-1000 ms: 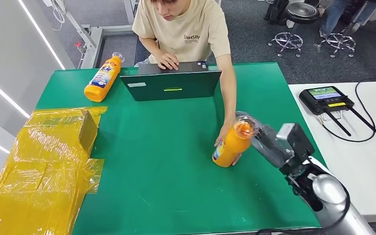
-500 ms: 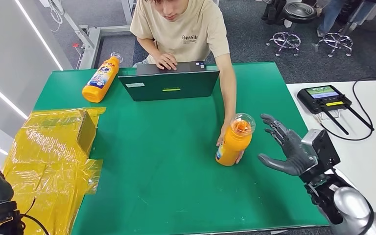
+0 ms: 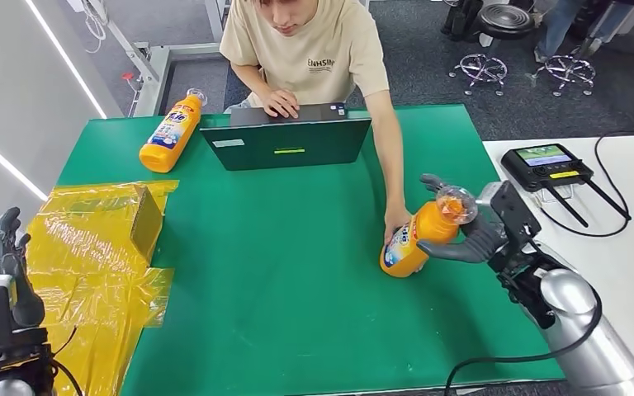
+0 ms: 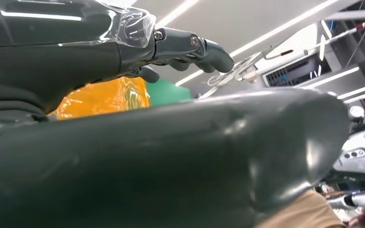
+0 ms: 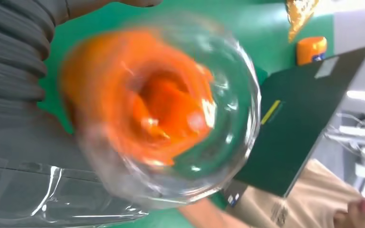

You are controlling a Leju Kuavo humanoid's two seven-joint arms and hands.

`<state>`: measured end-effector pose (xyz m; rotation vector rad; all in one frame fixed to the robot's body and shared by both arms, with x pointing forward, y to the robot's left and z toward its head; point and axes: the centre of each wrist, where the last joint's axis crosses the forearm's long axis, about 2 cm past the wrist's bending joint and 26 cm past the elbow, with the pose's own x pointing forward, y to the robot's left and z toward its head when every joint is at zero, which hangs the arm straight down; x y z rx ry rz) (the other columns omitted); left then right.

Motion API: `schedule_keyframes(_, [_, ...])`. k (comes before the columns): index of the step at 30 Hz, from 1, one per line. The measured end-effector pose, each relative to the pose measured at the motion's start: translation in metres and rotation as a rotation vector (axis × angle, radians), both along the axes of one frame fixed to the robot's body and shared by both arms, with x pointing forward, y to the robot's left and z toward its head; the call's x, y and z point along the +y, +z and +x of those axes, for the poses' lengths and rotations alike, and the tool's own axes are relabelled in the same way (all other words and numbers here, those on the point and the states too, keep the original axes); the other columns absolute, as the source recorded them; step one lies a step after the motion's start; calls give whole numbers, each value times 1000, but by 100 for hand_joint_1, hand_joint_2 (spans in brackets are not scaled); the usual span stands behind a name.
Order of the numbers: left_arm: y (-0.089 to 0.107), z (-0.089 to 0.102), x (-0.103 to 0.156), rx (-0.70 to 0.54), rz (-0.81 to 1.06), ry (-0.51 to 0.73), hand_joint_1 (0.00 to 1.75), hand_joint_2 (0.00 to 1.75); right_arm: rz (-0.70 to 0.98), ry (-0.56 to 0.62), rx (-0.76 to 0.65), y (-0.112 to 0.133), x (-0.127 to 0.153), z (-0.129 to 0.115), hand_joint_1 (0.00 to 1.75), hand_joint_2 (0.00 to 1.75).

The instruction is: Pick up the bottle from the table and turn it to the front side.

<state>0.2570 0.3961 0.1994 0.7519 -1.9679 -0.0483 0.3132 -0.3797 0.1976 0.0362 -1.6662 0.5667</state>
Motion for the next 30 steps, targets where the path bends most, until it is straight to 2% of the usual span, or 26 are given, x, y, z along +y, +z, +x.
schedule_keyframes(1, [0,1,-1,1,-1,-4,0,0,-7,13,6,1,3,6,0,175])
schedule_keyframes(2, [-1,2,-3,2,-2,-7,0,0,-13,27,13,2,7,12,19,175])
schedule_keyframes(3, [-1,3,-4,4,-3,-11,0,0,-17,42,21,3,10,17,55,175])
schedule_keyframes(5, [-3,4,-6,9,-6,-17,0,0,-22,76,38,4,18,27,143,175])
schedule_keyframes(6, [-3,5,-7,10,-7,-19,0,0,-22,93,46,4,23,32,167,175])
schedule_keyframes(7, [-3,6,-7,11,-8,-22,0,0,-20,111,53,6,27,37,175,175])
schedule_keyframes(17, [-7,18,-26,49,-35,-102,0,0,-26,245,104,25,84,77,175,175])
schedule_keyframes(30, [-22,41,-97,137,-189,-328,0,0,-23,374,55,101,157,119,175,175])
